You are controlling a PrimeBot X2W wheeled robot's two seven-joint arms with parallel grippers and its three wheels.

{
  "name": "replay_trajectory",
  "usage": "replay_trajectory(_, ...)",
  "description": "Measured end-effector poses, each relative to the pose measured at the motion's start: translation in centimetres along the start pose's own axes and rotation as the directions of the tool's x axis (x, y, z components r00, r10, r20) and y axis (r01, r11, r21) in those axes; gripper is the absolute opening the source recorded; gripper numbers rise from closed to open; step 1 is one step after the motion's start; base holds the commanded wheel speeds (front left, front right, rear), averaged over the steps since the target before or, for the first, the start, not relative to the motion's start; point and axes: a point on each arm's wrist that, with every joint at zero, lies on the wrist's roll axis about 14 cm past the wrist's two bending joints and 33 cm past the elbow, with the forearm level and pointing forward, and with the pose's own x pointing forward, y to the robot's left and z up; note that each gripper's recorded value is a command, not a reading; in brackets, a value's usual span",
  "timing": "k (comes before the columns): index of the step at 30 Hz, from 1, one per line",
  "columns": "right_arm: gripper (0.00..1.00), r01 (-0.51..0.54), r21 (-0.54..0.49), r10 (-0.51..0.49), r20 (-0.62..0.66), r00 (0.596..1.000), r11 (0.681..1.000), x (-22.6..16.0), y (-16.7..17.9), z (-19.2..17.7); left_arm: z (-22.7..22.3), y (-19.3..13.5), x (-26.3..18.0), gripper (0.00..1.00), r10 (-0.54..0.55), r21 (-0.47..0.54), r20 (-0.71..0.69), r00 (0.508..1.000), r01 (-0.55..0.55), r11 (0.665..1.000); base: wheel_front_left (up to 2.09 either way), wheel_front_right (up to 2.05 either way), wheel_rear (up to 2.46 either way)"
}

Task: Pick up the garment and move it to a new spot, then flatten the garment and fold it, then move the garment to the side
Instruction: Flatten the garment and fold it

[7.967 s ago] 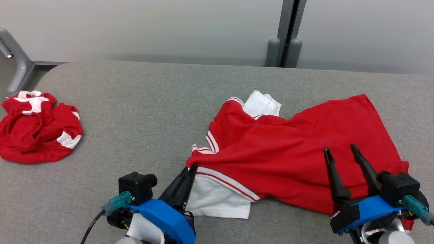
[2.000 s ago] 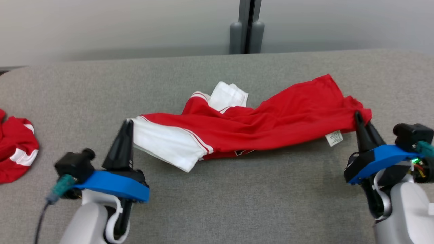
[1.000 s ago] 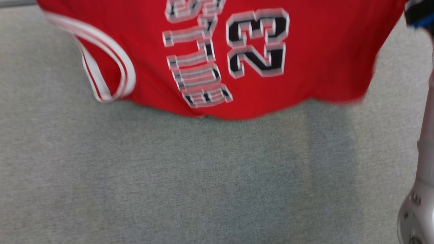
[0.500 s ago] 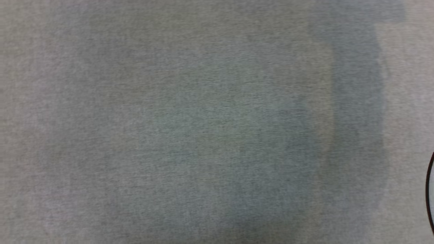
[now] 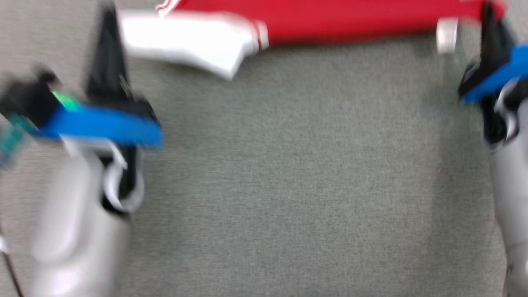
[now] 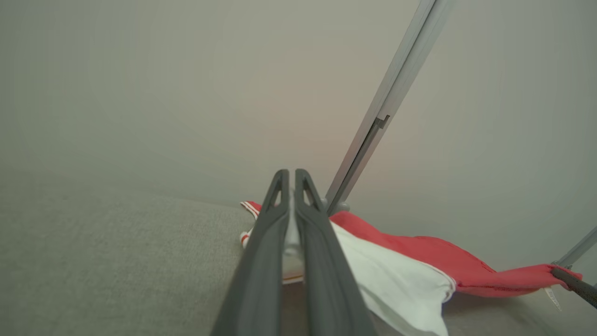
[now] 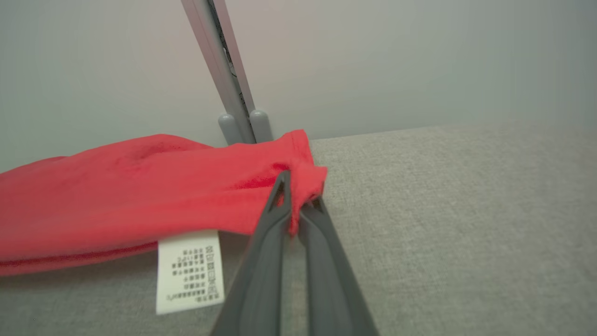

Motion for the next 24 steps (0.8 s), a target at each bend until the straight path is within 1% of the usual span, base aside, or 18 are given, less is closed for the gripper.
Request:
replay_trajectory(3,0.0,-0.011,0.005,0.012,-0.095,0.995,1.0,-2.5,0.4,-2.2,-2.4,-0.8,-4.7,0.0,0.038,-0.102,-0.094,0.995,-0.048,0.994,0.0,0.0,0.0)
replay_trajectory(5,0.0,-0.02,0.004,0.021,-0.159,0.987,1.0,-4.5,0.7,-3.6,-4.1,-1.8,-7.9,0.0,0.046,-0.169,-0.176,0.983,-0.077,0.983,0.0,0.0,0.0)
replay_trajectory(8,0.0,-0.016,0.011,0.018,-0.209,0.978,1.0,-7.3,0.4,-4.5,-5.1,-3.3,-11.8,0.0,0.043,-0.238,-0.26,0.965,-0.108,0.965,0.0,0.0,0.0)
replay_trajectory(12,0.0,0.025,0.028,-0.017,-0.239,0.971,0.999,-10.6,-1.1,-4.7,-5.5,-5.3,-16.0,0.0,0.032,-0.326,-0.34,0.94,-0.15,0.933,0.0,0.0,0.0)
replay_trajectory(17,0.0,0.069,0.055,-0.051,-0.286,0.957,0.996,-14.8,-1.7,-5.5,-5.2,-7.2,-19.9,0.0,0.008,-0.392,-0.407,0.913,-0.183,0.902,0.0,0.0,0.0)
replay_trajectory(20,0.0,0.09,0.055,-0.068,-0.321,0.945,0.994,-17.1,-1.9,-5.9,-5.3,-7.8,-21.9,0.0,-0.003,-0.41,-0.452,0.892,-0.205,0.889,0.0,0.0,0.0)
replay_trajectory(21,0.0,0.096,0.051,-0.074,-0.329,0.942,0.994,-17.9,-2.0,-5.8,-5.3,-8.1,-22.5,0.0,-0.009,-0.416,-0.464,0.886,-0.208,0.885,0.0,0.0,0.0)
replay_trajectory(24,0.0,0.12,0.014,-0.107,-0.349,0.931,0.993,-19.9,-2.8,-5.5,-5.3,-7.7,-24.0,0.0,0.008,-0.383,-0.507,0.862,-0.233,0.894,0.0,0.0,0.0)
